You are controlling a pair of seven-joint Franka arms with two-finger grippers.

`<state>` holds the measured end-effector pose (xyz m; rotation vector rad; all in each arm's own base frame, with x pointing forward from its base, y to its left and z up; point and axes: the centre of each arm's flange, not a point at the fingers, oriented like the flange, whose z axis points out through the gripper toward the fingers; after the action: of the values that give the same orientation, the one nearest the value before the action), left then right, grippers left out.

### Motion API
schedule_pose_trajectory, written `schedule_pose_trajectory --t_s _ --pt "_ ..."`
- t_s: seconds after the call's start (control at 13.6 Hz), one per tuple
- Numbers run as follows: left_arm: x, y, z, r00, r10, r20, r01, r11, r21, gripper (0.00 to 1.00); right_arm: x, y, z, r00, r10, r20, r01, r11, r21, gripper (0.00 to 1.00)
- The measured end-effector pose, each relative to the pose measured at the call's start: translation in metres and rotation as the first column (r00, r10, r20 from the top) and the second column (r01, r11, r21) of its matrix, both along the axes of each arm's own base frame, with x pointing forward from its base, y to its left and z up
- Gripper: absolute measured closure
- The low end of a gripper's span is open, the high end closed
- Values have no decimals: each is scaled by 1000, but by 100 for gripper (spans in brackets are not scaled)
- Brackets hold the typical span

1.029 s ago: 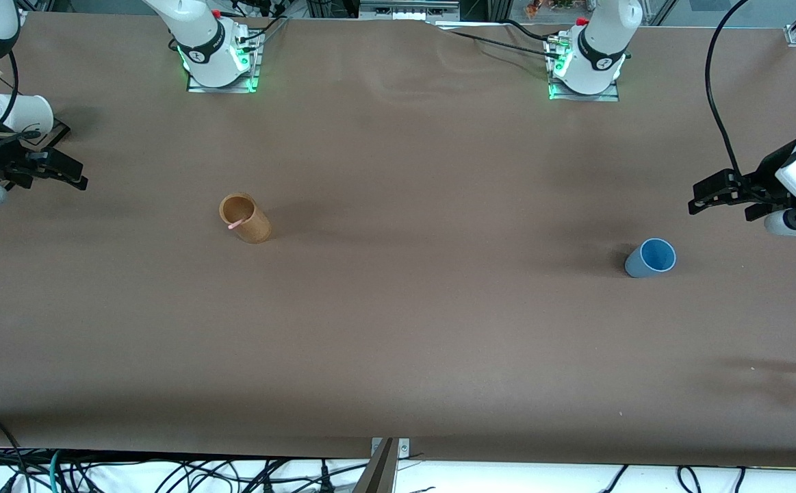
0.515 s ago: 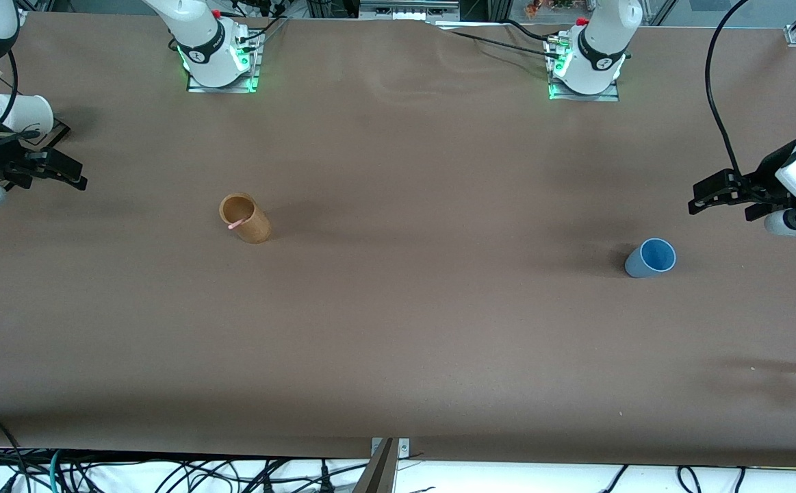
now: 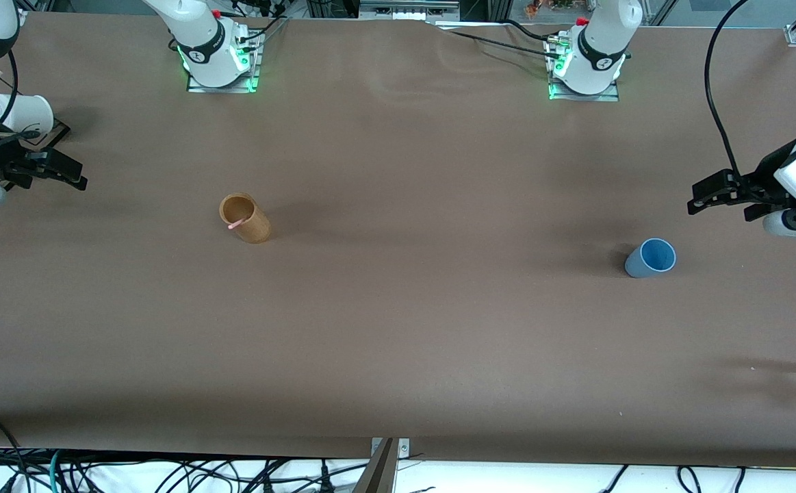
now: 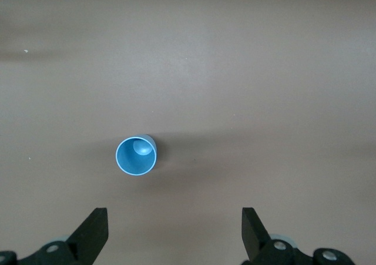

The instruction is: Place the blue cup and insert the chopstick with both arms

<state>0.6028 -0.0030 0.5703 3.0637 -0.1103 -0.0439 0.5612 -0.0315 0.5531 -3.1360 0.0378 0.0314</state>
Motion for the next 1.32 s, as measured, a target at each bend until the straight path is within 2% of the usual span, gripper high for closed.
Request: schedule_pose_trajectory --t_s 0.51,1.03,1.32 --pt "7 12 -20 999 19 -33 -19 1000 -1 0 0 -1 -1 1000 -2 -2 2 1000 0 0" --pt "38 33 -115 987 52 -149 -53 999 -4 0 0 -2 -1 1000 -3 -2 3 1000 0 0" --pt "58 38 -180 987 43 -157 -38 999 32 0 0 -2 -1 1000 -3 -2 3 1000 0 0"
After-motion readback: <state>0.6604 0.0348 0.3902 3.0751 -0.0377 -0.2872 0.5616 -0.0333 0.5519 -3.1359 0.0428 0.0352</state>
